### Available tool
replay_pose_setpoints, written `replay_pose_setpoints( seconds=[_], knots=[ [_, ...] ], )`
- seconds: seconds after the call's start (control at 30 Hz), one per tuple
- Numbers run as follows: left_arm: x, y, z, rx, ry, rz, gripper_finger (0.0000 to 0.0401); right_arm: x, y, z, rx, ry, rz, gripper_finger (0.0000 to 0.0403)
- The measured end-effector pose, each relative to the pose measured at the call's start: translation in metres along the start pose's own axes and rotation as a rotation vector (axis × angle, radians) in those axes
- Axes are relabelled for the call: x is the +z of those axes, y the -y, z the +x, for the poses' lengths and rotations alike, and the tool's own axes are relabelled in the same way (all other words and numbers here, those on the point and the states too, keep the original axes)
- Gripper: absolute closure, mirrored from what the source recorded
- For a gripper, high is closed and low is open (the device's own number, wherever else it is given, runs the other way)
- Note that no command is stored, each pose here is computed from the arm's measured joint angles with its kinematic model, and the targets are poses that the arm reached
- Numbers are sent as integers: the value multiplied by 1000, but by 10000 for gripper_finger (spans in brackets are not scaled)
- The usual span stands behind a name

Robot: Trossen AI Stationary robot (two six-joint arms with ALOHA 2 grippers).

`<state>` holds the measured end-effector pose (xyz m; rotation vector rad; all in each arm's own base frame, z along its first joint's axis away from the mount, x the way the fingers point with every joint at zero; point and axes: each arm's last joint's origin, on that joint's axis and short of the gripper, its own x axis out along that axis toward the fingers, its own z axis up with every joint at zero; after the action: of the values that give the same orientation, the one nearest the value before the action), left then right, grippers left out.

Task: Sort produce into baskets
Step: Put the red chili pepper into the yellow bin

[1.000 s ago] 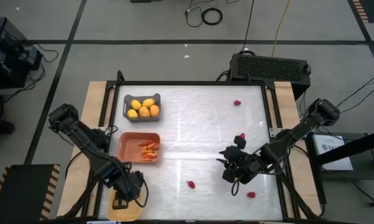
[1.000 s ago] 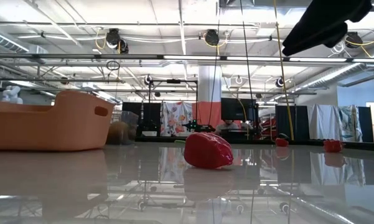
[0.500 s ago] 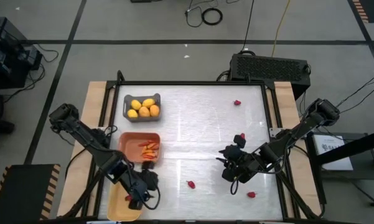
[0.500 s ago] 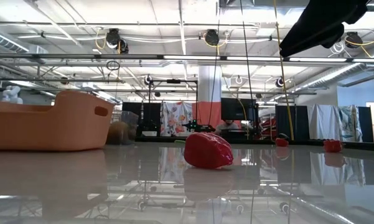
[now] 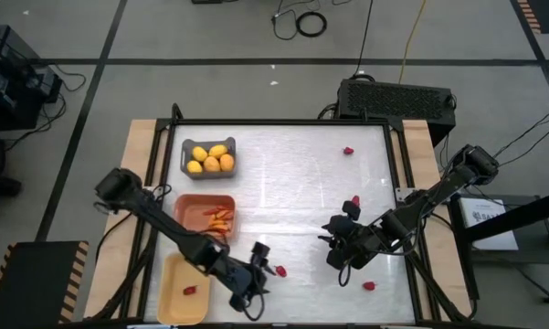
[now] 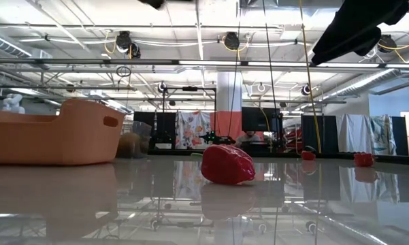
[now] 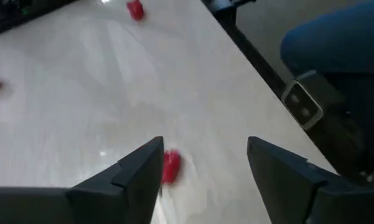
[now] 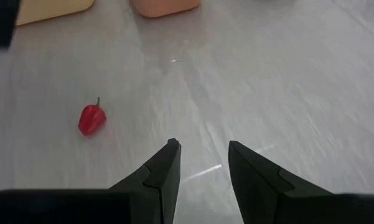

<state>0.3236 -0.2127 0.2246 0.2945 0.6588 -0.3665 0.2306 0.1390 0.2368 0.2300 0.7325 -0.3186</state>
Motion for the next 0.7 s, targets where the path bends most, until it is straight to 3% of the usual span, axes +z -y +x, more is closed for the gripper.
replay_pose_setpoints(
  seconds=[0.33, 0.43, 0.7],
  knots=[
    [-6, -7, 39, 13, -21, 130, 77, 0, 0, 0, 2, -3, 22, 277],
    [-12, -13, 48, -33, -44, 121, 73, 0, 0, 0, 2, -3, 23, 277],
    [-36, -38, 81, -10, -120, 129, 72, 0, 0, 0, 2, -3, 26, 277]
  ],
)
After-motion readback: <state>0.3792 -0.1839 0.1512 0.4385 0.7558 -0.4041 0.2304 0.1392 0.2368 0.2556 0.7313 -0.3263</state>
